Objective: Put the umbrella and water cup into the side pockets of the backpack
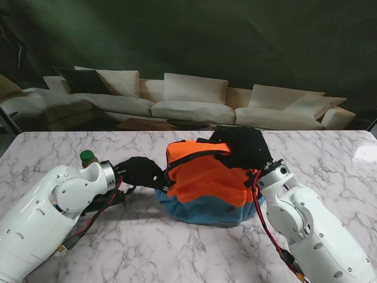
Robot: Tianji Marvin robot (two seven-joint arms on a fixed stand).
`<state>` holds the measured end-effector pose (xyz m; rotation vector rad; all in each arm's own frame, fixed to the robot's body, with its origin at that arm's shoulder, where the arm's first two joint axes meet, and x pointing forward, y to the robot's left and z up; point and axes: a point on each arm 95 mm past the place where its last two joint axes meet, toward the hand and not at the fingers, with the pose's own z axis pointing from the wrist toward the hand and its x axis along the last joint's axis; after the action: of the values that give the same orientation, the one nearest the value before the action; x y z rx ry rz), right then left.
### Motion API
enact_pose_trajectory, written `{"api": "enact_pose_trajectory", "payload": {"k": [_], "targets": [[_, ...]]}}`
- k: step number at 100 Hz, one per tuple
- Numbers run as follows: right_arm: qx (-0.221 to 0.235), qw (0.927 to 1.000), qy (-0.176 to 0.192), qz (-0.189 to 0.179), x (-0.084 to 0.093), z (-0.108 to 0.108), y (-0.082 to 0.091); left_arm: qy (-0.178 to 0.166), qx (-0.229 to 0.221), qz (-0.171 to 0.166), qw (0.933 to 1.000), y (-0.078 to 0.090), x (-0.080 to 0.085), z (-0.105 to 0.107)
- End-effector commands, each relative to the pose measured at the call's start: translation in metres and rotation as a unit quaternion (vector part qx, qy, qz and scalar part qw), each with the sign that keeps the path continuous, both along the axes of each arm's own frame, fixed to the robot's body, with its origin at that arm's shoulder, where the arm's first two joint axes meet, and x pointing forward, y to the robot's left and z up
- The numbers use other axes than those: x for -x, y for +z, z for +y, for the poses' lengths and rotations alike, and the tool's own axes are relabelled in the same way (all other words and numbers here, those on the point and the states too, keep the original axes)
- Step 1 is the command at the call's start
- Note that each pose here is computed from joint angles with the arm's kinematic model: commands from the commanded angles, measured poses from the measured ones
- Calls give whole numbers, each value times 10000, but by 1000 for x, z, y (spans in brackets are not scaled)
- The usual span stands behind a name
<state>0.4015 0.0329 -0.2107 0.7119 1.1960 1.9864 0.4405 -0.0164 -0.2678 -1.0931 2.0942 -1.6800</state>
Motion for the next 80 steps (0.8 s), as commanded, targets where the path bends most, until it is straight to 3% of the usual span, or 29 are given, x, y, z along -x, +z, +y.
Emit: {"api": "enact_pose_trajectory", "payload": {"k": [1, 17, 47, 61, 80], "targets": [[23, 10000, 10, 17, 1, 0, -1, 26, -149, -12, 9999, -1, 2, 8], [37, 10000, -7, 17, 1, 0, -1, 129, -80, -258, 9996, 5, 5, 18], [85, 9999, -14, 57, 0, 0, -3, -20, 400, -924, 9949, 20, 17, 17], [94, 9999, -22, 70, 0, 0, -3, 45, 725, -1301, 9888, 38, 27, 25], [105, 9999, -29, 86, 0, 0, -3, 324, 866, -1992, 9756, 68, 40, 60]]}}
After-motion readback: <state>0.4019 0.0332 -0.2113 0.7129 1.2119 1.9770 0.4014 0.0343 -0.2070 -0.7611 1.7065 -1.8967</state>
